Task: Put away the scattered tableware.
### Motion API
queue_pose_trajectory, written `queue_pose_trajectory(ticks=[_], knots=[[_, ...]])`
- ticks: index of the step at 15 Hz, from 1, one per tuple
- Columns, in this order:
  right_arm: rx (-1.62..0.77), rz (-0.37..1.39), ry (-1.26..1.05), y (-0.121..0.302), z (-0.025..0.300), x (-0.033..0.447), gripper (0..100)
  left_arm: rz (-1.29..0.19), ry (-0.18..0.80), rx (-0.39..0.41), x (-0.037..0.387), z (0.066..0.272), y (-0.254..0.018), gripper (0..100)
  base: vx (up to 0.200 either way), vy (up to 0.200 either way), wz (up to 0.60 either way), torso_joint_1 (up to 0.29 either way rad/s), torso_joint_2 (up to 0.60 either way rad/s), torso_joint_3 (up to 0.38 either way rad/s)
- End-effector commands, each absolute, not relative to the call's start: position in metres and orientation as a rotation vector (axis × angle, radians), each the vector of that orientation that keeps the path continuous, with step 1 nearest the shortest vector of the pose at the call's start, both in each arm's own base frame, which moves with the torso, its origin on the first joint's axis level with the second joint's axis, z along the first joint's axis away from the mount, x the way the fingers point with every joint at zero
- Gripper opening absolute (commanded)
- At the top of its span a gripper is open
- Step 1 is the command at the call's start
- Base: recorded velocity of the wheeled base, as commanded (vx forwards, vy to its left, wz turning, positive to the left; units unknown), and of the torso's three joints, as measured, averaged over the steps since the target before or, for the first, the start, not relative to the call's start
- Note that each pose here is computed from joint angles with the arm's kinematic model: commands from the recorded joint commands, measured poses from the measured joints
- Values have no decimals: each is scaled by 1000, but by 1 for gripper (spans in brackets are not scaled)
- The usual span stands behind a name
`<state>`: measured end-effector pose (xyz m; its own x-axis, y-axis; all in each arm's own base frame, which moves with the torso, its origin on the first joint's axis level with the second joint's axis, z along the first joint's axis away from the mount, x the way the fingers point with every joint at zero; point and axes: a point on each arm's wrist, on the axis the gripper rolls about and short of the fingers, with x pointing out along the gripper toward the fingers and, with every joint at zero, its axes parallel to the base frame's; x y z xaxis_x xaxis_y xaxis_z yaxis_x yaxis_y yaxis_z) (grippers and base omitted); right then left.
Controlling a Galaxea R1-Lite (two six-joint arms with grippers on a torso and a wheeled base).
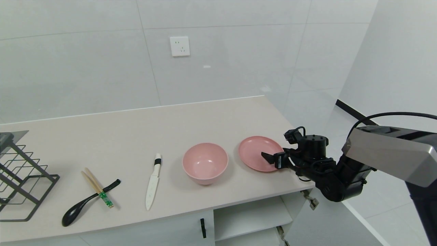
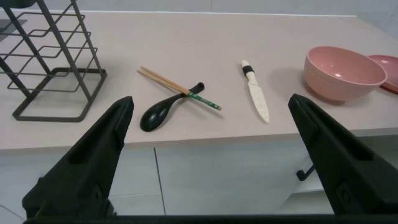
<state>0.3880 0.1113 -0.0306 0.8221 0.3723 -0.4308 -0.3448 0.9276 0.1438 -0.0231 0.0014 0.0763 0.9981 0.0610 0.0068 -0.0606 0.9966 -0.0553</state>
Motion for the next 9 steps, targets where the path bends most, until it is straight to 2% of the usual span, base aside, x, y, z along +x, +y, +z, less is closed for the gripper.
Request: queue_pose_trajectory(ticks=[1, 9], knots=[[56, 396, 461, 115, -28, 386, 0, 61, -8, -55, -23, 76, 1, 100, 0, 0, 0, 0, 0, 0], [50, 414, 427, 123, -24, 382, 0, 61, -8, -55, -23, 76, 1, 100, 0, 0, 0, 0, 0, 0]])
